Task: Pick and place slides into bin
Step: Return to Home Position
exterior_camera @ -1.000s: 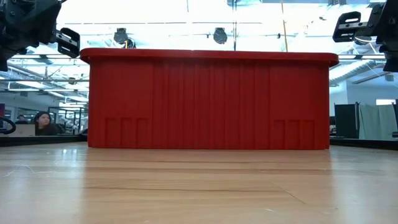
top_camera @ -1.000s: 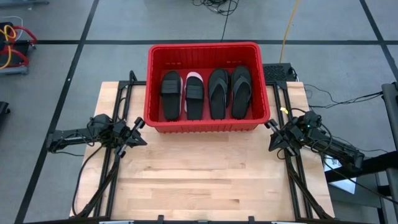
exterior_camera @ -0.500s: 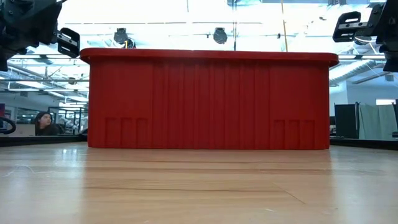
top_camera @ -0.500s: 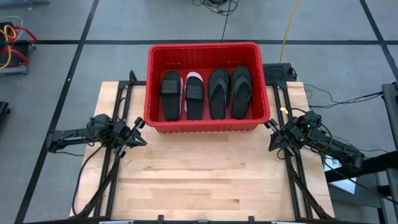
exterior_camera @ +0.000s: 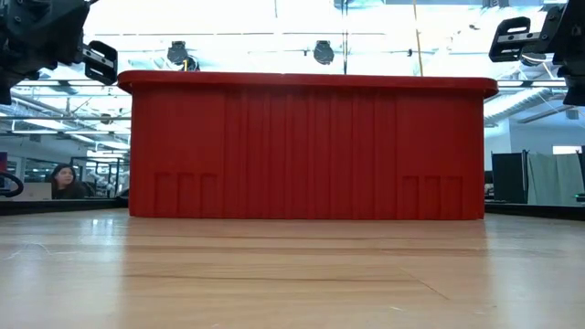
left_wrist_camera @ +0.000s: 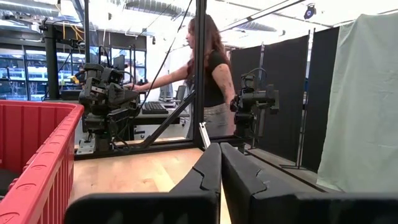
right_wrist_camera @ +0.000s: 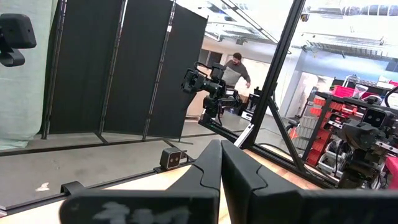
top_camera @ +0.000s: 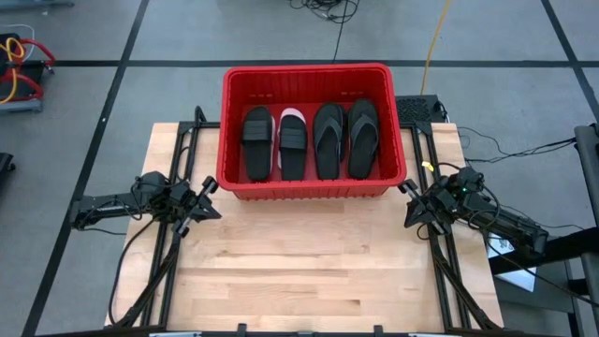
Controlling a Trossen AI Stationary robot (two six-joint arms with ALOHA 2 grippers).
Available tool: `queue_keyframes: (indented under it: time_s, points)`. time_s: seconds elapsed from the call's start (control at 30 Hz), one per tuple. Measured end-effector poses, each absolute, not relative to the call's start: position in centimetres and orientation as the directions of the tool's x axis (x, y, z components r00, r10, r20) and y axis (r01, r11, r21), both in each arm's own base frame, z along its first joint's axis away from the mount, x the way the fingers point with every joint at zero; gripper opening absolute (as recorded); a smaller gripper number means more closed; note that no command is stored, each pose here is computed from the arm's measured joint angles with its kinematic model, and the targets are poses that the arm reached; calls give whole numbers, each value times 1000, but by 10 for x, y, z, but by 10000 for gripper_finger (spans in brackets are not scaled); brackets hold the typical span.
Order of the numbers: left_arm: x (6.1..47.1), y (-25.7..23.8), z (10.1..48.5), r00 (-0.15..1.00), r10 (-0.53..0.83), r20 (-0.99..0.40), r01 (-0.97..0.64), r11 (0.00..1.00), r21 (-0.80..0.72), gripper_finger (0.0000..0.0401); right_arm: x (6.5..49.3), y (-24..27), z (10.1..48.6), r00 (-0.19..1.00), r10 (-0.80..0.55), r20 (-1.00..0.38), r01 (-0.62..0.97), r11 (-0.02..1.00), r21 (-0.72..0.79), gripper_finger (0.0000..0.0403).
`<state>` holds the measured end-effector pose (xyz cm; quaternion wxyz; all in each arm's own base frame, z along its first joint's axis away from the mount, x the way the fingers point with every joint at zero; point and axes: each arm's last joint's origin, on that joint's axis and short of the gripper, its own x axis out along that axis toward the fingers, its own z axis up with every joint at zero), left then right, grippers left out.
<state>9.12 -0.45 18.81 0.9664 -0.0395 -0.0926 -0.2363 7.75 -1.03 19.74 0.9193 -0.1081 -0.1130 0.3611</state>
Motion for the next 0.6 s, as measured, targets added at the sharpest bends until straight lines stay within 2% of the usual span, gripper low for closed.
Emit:
queue_keyframes:
  time_s: [0.3,0.6]
  points:
    - [91,-4,188,871,-450,198,464,885,-32,28,78,-10,197,714,688,130,-639,716,-281,0]
    - [91,-4,188,871,-450,198,464,885,-32,8,78,-10,197,714,688,130,-640,716,-280,0]
